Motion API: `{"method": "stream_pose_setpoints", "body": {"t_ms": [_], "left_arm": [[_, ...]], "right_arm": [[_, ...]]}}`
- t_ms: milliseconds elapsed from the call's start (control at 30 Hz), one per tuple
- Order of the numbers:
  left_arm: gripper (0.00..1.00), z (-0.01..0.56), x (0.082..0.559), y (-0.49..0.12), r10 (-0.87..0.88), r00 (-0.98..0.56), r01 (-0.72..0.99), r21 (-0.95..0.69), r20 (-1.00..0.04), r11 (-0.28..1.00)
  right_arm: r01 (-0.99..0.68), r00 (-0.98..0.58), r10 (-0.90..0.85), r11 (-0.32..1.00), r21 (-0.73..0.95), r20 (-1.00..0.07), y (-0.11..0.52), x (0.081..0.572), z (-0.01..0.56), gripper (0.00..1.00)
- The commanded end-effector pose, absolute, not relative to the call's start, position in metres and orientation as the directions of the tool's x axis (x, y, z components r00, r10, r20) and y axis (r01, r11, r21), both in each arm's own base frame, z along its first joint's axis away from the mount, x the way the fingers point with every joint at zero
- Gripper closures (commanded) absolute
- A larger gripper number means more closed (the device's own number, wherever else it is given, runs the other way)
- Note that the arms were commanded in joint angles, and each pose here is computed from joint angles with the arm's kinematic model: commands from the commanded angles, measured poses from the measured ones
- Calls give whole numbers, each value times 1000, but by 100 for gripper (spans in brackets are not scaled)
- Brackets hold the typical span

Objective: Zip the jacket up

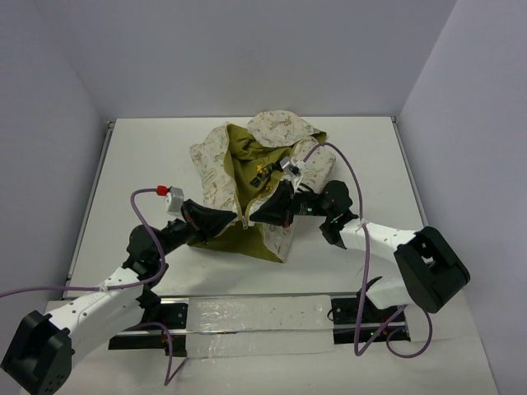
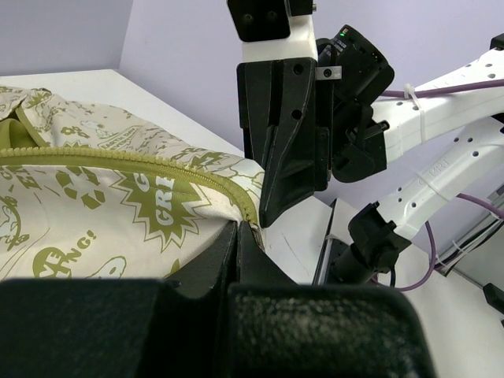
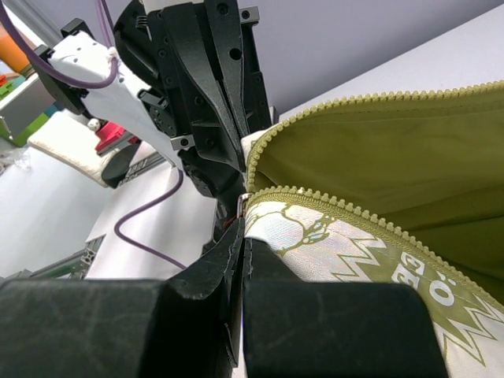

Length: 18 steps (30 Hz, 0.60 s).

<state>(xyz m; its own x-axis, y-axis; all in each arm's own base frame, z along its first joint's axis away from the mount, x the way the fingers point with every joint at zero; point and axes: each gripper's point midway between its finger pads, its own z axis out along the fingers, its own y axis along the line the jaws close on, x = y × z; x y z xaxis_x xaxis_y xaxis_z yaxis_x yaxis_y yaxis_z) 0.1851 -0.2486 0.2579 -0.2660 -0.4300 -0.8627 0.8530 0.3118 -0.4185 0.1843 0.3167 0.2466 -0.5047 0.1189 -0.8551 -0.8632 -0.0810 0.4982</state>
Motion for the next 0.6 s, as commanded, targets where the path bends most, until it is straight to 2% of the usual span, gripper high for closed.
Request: {"method": "stream_pose_setpoints", "body": {"t_ms": [0, 567], "left_arm": [[100, 276, 181, -250, -453, -209, 883, -366, -867, 294], [100, 274, 178, -254, -443, -223, 884, -371, -868, 283]], "right_arm": [[-908, -416, 172, -122, 400, -893, 319, 186, 273, 100], [-916, -401, 196, -124, 382, -895, 318, 186, 280, 100]]}}
